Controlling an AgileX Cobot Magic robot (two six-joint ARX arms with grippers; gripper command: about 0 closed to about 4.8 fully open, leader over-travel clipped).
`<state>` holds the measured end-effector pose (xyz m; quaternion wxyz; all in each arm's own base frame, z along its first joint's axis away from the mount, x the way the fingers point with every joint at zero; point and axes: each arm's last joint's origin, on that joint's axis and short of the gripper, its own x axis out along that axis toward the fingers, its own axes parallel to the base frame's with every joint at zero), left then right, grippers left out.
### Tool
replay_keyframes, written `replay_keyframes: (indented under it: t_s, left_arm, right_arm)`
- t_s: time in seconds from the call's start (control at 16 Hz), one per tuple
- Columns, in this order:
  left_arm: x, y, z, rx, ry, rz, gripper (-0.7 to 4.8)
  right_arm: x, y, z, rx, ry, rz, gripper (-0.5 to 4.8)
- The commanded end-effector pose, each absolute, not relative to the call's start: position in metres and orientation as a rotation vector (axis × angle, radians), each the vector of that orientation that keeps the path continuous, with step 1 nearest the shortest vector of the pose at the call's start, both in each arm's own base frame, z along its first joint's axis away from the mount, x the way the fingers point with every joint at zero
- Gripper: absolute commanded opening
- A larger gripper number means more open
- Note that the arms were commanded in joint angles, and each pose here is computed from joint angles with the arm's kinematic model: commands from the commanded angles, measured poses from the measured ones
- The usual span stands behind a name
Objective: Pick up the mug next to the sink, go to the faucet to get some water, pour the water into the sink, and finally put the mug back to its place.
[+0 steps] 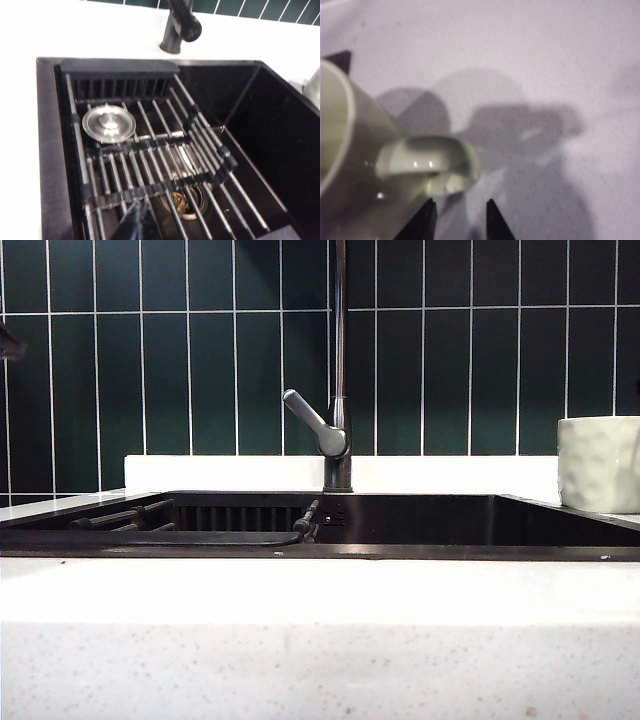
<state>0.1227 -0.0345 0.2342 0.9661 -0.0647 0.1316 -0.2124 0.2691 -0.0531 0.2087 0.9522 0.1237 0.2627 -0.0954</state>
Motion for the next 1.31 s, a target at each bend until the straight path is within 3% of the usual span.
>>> replay_keyframes:
  t_s: [0.06, 0.19, 0.25, 0.31, 0.56, 0.75, 1.31]
  left_arm:
    - [0.122, -0.035, 0.234, -0.128, 0.272, -0.435, -0.06]
    - [0.12, -0.034, 0.233, -0.128, 0.292, -0.433, -0.06]
    - [0.118, -0.034, 0.232, -0.128, 0.301, -0.432, -0.06]
    - [0.113, -0.032, 0.232, -0.128, 0.3, -0.432, -0.06]
    - [0.087, -0.026, 0.232, -0.14, 0.285, -0.427, -0.06]
    - [0.071, -0.023, 0.239, -0.139, 0.171, -0.434, -0.06]
    - [0.076, -0.022, 0.221, -0.129, 0.159, -0.383, -0.05]
  right_arm:
    - [0.257, -0.05, 0.222, 0.249, 0.543, -0.176, 1.39]
    - [0.248, -0.048, 0.232, 0.249, 0.524, -0.163, 1.28]
    - [0.242, -0.046, 0.239, 0.236, 0.513, -0.15, 0.89]
    - [0.232, -0.043, 0.249, 0.192, 0.498, -0.125, 0.84]
    - [0.199, -0.024, 0.281, 0.111, 0.372, -0.051, 0.84]
    - [0.167, -0.011, 0.301, 0.088, 0.238, -0.006, 0.84]
    - [0.081, 0.002, 0.311, -0.024, 0.051, 0.075, 0.62]
